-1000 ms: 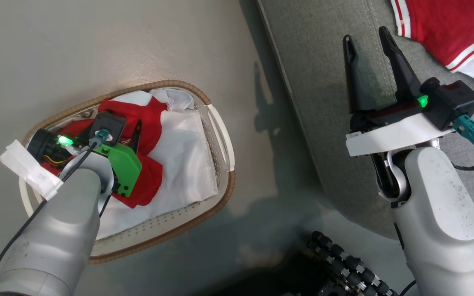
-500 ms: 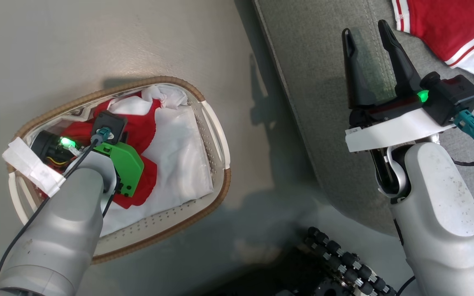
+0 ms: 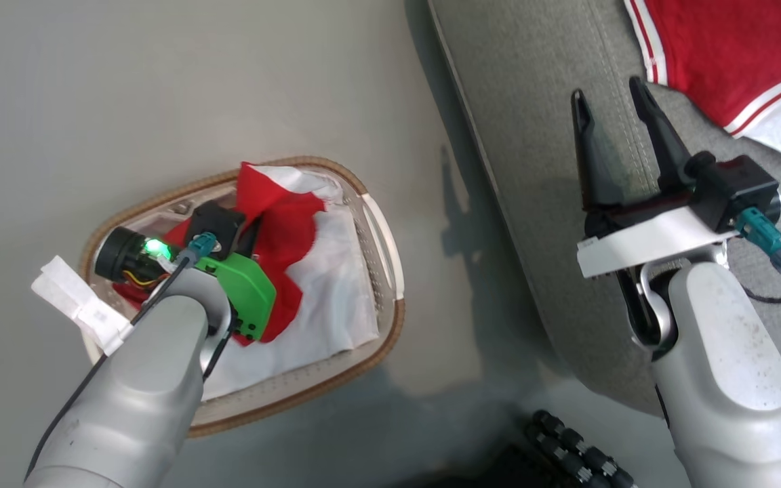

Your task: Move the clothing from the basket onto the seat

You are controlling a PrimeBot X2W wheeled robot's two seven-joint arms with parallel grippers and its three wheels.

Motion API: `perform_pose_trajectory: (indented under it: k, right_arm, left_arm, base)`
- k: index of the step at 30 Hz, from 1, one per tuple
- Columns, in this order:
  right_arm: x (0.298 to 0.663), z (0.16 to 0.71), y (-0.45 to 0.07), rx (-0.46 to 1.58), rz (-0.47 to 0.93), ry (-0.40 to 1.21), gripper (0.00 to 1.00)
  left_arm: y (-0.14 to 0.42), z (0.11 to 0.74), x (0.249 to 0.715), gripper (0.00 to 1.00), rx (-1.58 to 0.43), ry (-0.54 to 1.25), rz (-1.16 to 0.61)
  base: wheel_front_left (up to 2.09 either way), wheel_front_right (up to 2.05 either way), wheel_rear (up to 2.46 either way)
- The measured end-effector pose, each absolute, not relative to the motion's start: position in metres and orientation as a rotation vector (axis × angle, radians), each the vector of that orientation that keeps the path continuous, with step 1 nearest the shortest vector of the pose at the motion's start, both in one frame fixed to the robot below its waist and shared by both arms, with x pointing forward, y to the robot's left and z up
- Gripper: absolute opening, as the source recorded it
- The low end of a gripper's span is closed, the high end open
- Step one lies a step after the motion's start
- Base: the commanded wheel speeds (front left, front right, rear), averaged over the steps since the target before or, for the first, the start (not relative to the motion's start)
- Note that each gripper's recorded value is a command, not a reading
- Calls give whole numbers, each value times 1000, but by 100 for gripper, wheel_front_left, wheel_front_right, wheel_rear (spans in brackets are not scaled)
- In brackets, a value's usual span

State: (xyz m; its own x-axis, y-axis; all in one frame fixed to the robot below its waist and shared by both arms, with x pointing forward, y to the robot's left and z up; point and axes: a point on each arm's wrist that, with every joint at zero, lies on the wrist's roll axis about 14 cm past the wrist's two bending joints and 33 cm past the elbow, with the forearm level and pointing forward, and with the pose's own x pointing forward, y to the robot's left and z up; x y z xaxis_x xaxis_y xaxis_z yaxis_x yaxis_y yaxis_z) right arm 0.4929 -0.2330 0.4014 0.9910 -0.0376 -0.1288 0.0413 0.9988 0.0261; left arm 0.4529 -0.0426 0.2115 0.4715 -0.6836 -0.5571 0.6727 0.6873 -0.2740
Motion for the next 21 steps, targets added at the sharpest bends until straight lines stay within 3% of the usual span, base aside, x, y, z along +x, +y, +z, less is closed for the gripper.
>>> perform_pose_trajectory:
  k: [13,21]
  right_arm:
    - [448,431,-220,30,-30,111,100]
    - [413,457,-203,40,7,67,100]
  left_arm:
    - [-33,374,486,0,-10,253,-820]
    - [-23,485,477,0,61,-14,-821]
  base:
    - [0,0,0]
    - [0,0,0]
